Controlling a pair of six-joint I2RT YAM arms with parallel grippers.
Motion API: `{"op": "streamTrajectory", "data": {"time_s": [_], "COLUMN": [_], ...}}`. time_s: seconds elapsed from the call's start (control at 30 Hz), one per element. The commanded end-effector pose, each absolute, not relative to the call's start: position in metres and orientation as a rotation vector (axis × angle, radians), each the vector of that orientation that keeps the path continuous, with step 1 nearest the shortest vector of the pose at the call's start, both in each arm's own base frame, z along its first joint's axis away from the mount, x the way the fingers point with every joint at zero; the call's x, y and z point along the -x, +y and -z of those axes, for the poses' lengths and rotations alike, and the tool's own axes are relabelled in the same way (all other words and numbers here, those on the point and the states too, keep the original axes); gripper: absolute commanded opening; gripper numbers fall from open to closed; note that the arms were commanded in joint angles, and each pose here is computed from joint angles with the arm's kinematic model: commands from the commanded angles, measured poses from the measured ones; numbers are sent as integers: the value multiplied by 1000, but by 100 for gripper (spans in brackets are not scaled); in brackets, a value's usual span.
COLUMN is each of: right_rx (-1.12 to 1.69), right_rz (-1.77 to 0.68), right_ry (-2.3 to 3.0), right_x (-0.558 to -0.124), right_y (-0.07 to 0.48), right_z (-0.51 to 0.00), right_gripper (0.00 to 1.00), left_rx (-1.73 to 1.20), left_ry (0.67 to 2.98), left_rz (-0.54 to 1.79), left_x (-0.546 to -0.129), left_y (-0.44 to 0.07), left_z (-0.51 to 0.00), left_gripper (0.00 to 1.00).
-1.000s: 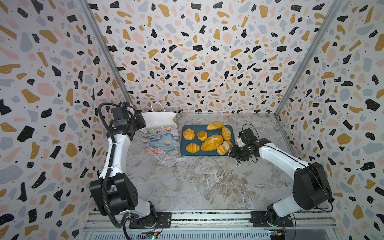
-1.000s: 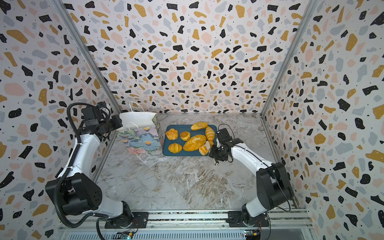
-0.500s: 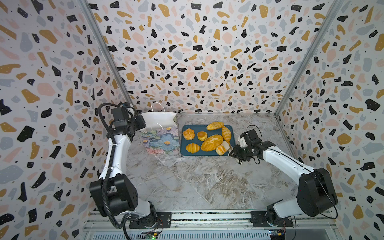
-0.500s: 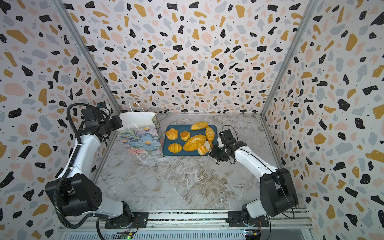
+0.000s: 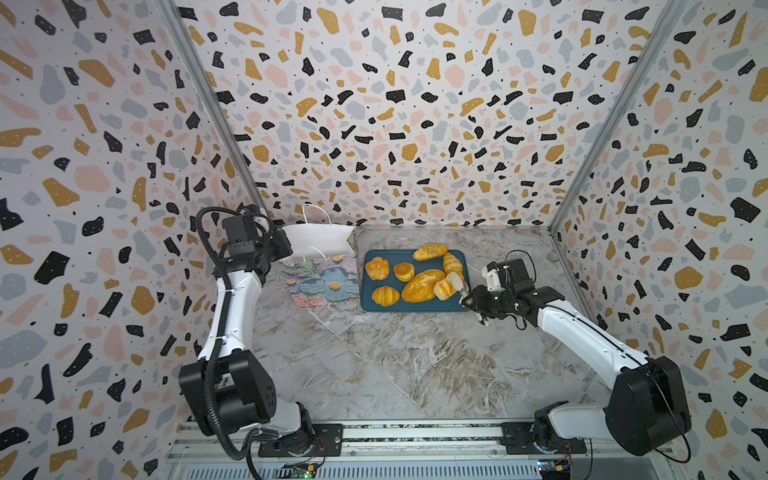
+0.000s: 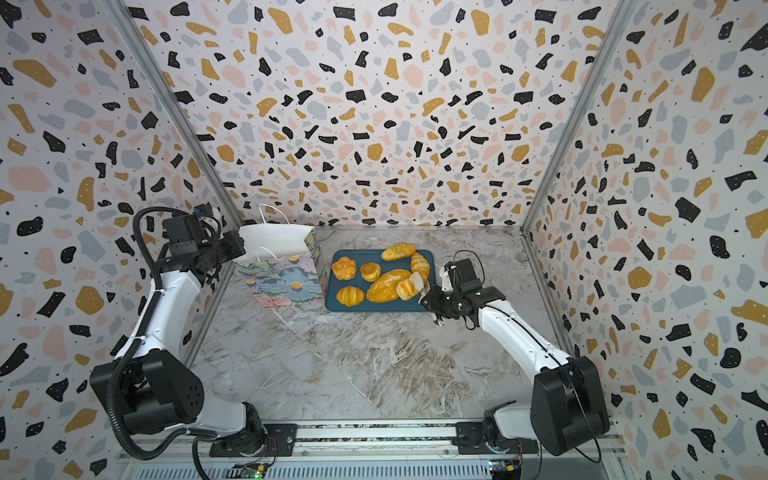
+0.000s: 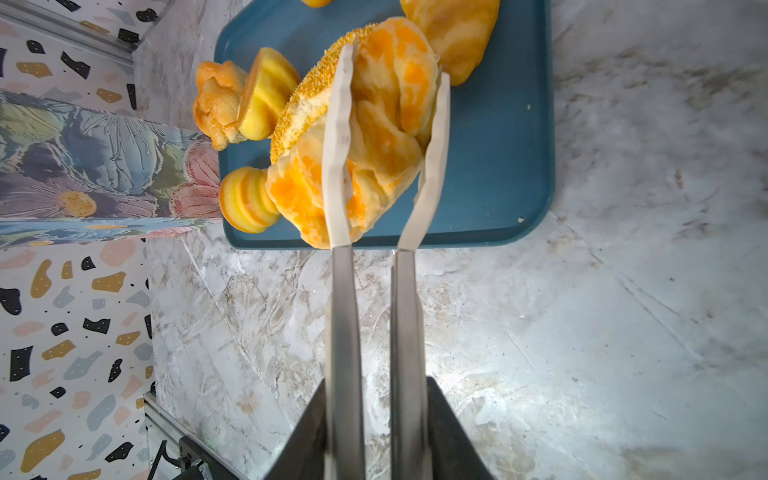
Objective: Place the fake bread into the paper bag
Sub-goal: 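Lift the braided bread off the teal tray with the right gripper's tongs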
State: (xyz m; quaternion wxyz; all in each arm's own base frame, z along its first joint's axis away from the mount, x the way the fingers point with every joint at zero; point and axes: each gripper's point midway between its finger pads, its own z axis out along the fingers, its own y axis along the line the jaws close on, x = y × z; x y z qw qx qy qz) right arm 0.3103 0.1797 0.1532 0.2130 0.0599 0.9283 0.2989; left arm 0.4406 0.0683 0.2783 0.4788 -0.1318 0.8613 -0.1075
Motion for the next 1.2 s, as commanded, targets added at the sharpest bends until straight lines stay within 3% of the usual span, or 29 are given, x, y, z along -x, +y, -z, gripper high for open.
{"op": "streamTrajectory", "data": {"time_s": [0.0, 0.7, 1.17], "right_rx": [-145, -102, 24], "right_rz": [-871, -931, -981], "right_ry": [2474, 2333, 2221], "right_x": [-315, -340, -354], "right_y": [181, 196, 242], "right_z": [-180, -230, -292], "right_gripper": [33, 32, 31], "left_rx": [307, 304, 301], "left_ry": [2063, 2064, 2056], "left_rz": [285, 314, 326], "left_x": [-440, -443, -444], "left_y": [65, 62, 60], "left_z": [-288, -283, -283], "left_gripper": [0, 0, 0]}}
